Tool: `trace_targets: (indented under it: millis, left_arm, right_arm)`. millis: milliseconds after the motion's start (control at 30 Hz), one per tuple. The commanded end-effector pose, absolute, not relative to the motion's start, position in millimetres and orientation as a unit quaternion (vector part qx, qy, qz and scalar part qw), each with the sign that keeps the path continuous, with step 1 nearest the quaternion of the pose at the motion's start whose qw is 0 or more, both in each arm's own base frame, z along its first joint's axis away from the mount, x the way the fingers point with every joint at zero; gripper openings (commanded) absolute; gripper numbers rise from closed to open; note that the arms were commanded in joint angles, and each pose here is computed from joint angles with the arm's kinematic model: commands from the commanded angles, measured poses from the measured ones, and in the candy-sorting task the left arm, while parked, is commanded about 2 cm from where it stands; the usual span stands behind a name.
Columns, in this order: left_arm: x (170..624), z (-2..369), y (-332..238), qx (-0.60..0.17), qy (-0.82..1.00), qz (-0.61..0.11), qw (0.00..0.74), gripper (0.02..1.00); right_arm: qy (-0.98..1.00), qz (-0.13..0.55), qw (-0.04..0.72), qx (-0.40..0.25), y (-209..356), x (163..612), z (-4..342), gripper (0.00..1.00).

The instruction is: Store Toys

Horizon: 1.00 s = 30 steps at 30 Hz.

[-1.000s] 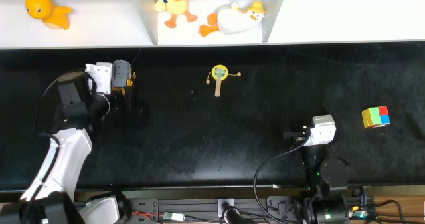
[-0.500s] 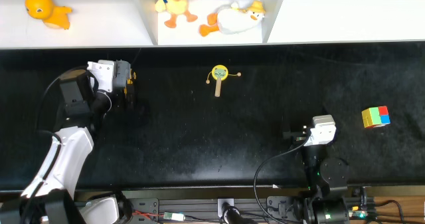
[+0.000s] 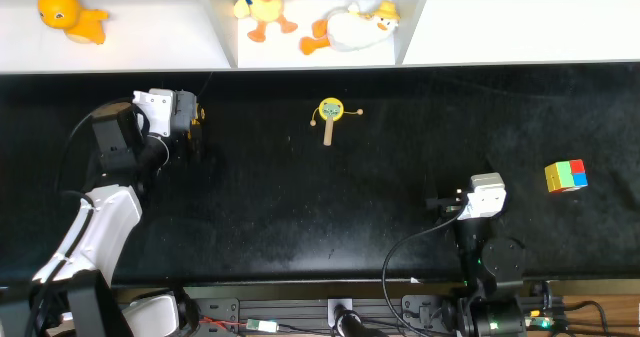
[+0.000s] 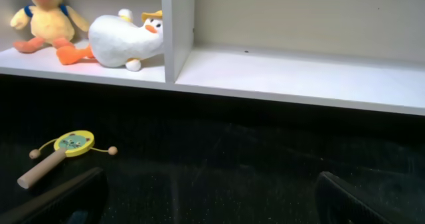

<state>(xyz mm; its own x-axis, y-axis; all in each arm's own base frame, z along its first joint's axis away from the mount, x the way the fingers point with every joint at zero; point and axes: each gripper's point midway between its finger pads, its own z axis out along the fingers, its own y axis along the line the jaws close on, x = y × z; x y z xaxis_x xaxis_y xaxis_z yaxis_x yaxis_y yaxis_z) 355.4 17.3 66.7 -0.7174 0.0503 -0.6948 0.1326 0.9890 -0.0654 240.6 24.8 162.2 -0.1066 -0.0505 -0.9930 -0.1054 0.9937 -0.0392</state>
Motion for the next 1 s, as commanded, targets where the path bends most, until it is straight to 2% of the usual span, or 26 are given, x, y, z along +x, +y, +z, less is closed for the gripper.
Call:
trace_targets:
  millis: [33, 300, 567, 800, 1000]
  left_arm:
    - [362, 73, 17, 0.046, 0.923, -0.055, 0.379, 0.886]
    - [363, 74, 18, 0.046, 0.921, -0.054, 0.382, 0.612]
    - [363, 74, 18, 0.046, 0.921, -0.054, 0.383, 0.397]
    - [362, 78, 18, 0.047, 0.920, -0.053, 0.386, 0.358]
    - [356, 100, 17, 0.049, 0.912, -0.049, 0.404, 0.323]
  right_arm:
    - [0.739, 0.024, 0.671, -0.055, 27, 240, 166, 0.996]
    - [0.739, 0.024, 0.671, -0.055, 27, 240, 166, 0.996]
    - [0.739, 0.024, 0.671, -0.055, 27, 240, 166, 0.998]
    - [0.739, 0.024, 0.671, -0.055, 27, 240, 166, 0.993]
    - [0.739, 0.024, 0.671, -0.055, 27, 240, 166, 0.996]
